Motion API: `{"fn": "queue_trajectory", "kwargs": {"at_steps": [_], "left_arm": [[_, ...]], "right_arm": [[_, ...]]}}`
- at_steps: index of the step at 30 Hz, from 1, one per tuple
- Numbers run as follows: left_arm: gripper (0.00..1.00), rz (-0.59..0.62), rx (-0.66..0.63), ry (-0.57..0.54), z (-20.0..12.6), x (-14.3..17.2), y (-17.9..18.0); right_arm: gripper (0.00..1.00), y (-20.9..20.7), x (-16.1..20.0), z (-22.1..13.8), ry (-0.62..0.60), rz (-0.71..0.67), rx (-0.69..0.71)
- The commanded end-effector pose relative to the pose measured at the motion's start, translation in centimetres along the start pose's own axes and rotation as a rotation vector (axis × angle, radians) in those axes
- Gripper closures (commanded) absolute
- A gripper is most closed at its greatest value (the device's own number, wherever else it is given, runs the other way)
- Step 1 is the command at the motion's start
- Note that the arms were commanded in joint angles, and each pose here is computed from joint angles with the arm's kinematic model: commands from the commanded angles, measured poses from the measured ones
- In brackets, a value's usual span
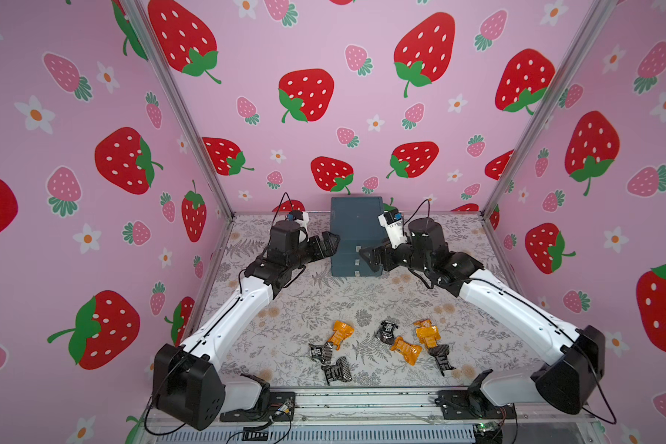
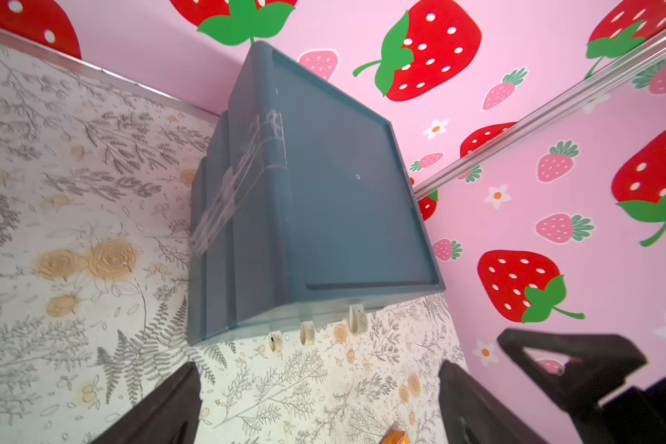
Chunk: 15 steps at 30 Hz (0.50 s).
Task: Place the cookies into the drawer by color
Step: Close the drawer in the storage box.
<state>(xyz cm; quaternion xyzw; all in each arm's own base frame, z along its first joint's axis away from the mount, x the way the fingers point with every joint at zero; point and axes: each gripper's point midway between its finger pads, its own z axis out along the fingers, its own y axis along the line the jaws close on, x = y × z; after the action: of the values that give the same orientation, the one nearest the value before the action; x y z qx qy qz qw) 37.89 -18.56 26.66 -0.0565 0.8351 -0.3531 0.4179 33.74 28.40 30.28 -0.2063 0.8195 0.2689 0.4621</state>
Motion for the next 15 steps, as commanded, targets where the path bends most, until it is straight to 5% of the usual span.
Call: {"fn": "queue_trajectory", "kwargs": {"at_steps": [1, 8, 15], "left_arm": [[0.01, -0.106, 0.13, -0.043, 0.0, 0.2, -1.2], [0.0, -0.249, 0.193, -0.015, 2.8, 5.6, -0.9], [0.16, -0.272, 0.177, -0.066, 4.7, 8.1, -0.6]], "right_arm": [[0.01, -1.6, -1.6, -0.3, -0.058, 0.07, -0.001], [0.04, -5.9, -2.6, 3.5, 0.058, 0.224, -0.022], [0.2, -9.5, -1.0, 8.2, 0.216, 0.262, 0.115]]}}
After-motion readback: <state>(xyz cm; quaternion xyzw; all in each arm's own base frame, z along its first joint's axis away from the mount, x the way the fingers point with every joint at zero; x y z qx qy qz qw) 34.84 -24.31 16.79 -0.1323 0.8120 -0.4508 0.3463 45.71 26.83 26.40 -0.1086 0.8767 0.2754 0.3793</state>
